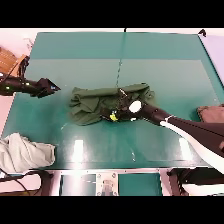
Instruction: Fold the shirts.
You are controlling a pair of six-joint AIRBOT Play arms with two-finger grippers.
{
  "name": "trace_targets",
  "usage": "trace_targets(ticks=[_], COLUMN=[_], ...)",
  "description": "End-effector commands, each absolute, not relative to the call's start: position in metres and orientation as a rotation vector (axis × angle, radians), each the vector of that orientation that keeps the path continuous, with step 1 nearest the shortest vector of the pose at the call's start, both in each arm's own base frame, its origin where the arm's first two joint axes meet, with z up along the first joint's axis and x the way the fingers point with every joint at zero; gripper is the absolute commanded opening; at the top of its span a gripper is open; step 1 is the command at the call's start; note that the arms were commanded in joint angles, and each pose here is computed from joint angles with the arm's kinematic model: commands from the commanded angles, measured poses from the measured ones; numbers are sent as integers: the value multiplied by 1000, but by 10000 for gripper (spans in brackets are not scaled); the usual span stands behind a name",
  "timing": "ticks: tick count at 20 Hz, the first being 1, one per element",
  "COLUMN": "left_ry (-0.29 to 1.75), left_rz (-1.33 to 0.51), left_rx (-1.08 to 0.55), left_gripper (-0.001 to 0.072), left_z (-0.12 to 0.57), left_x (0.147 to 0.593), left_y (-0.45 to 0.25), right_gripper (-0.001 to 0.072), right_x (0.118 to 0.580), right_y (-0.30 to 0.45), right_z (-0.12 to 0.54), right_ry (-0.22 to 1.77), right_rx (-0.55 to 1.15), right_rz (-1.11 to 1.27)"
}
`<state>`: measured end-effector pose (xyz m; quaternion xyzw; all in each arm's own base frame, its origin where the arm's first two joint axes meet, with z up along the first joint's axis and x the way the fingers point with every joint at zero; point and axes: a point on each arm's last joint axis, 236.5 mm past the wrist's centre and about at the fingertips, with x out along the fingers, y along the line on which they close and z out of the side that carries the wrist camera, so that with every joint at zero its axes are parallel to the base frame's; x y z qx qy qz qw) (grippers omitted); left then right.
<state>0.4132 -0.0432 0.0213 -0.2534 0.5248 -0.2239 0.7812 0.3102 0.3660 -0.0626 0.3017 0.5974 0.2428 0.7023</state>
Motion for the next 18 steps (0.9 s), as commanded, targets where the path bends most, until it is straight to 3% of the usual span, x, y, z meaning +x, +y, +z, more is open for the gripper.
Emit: trace_targets(ticks=[1, 4, 8, 11, 13, 18], left_ry=[1135, 1134, 1137, 1154, 1197, 1266], left_rz=[-484, -482, -484, -496, -514, -496], left_rx=[-545, -545, -547, -554, -560, -507], left_gripper=[540, 540, 541, 541, 541, 541], left_z=[21, 21, 21, 19, 5, -59], left_x=[413, 413, 413, 409, 398, 375], left_y=[-43, -42, -43, -49, -64, -121], right_gripper=[15, 16, 16, 16, 15, 16], right_x=[292, 315, 364, 376, 371, 358], right_y=[369, 310, 147, 18, -30, -32], right_z=[8, 97, 161, 141, 110, 33], right_ry=[1304, 1127, 875, 834, 859, 1035], right_rx=[608, 611, 639, 675, 739, 762], right_rz=[735, 745, 430, 104, -20, -24])
